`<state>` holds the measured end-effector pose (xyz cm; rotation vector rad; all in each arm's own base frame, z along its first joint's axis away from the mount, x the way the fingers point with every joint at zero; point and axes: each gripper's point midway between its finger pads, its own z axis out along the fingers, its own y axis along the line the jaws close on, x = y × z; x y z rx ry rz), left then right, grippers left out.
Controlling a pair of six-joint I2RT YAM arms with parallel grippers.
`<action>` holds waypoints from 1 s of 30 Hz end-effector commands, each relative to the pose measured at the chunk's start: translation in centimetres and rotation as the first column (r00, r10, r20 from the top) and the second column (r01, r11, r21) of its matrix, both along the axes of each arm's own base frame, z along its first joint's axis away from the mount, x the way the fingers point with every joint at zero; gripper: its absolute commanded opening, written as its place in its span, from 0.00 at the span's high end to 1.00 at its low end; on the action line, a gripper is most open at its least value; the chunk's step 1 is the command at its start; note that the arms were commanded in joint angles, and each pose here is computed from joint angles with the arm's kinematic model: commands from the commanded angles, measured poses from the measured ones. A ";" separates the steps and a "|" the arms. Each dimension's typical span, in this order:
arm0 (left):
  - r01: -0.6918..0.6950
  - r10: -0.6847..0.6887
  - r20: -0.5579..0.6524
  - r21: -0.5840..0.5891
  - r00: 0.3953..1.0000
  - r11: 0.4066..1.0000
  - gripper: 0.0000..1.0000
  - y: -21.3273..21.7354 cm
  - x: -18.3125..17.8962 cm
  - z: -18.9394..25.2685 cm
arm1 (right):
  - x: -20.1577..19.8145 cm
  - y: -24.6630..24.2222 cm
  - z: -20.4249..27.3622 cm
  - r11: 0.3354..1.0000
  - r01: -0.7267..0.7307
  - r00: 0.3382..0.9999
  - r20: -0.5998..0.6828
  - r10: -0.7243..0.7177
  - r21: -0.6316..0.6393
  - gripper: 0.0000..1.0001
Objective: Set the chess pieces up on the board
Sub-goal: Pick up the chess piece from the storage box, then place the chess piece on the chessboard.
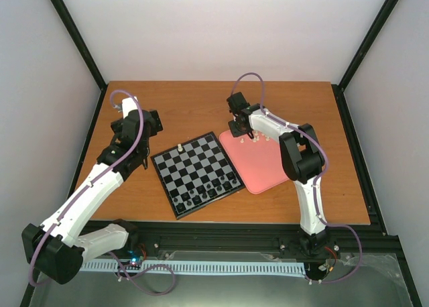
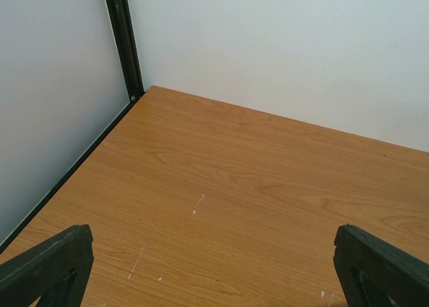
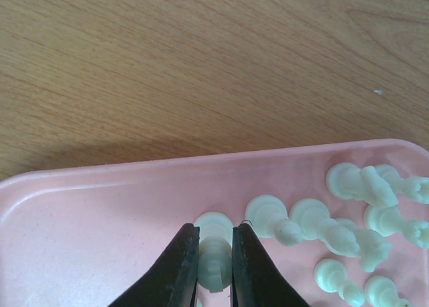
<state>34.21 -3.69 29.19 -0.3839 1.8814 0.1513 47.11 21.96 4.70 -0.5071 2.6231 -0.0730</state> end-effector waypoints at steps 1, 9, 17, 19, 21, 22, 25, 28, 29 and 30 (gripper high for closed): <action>-0.025 0.026 0.053 -0.025 0.998 0.999 0.00 0.4 0.2 1.9 | 0.1 0.0 2.6 0.999 0.015 0.999 0.033 -0.016 0.044 0.91; -0.025 0.026 0.056 -0.027 0.998 0.999 0.00 0.5 0.1 2.1 | -1.8 5.4 6.7 0.982 -0.134 0.988 0.090 0.122 0.137 0.91; -0.022 0.024 0.065 -0.033 0.998 0.999 0.00 0.6 -0.2 2.4 | -4.6 14.2 7.0 0.922 -0.331 0.943 0.087 0.320 0.200 0.91; -0.022 0.024 0.068 -0.036 0.997 0.999 0.00 0.6 -0.3 2.5 | -5.0 15.9 6.6 0.913 -0.357 0.934 0.081 0.348 0.197 0.91; -0.021 0.024 0.075 -0.039 0.997 0.999 0.00 0.7 -0.5 2.7 | -5.5 17.4 6.4 0.900 -0.381 0.924 0.074 0.374 0.210 0.91; -0.020 0.023 0.077 -0.040 0.997 0.999 0.00 0.7 -0.6 2.7 | -5.7 18.1 6.2 0.894 -0.393 0.919 0.071 0.387 0.216 0.91; -0.016 0.020 0.087 -0.048 0.996 0.999 0.00 0.8 -0.9 3.0 | -6.5 19.8 5.7 0.880 -0.429 0.903 0.055 0.427 0.206 0.91; -0.017 0.022 0.092 -0.049 0.996 0.999 0.00 0.9 -1.1 3.1 | -7.3 20.7 4.6 0.873 -0.448 0.892 0.027 0.451 0.191 0.91; -0.018 0.022 0.092 -0.050 0.996 0.999 0.00 0.9 -1.2 3.1 | -7.5 20.8 4.4 0.872 -0.451 0.890 0.022 0.455 0.191 0.90; -0.017 0.021 0.094 -0.051 0.995 0.999 0.00 0.9 -1.2 3.1 | -7.7 20.9 4.2 0.870 -0.454 0.888 0.017 0.460 0.191 0.90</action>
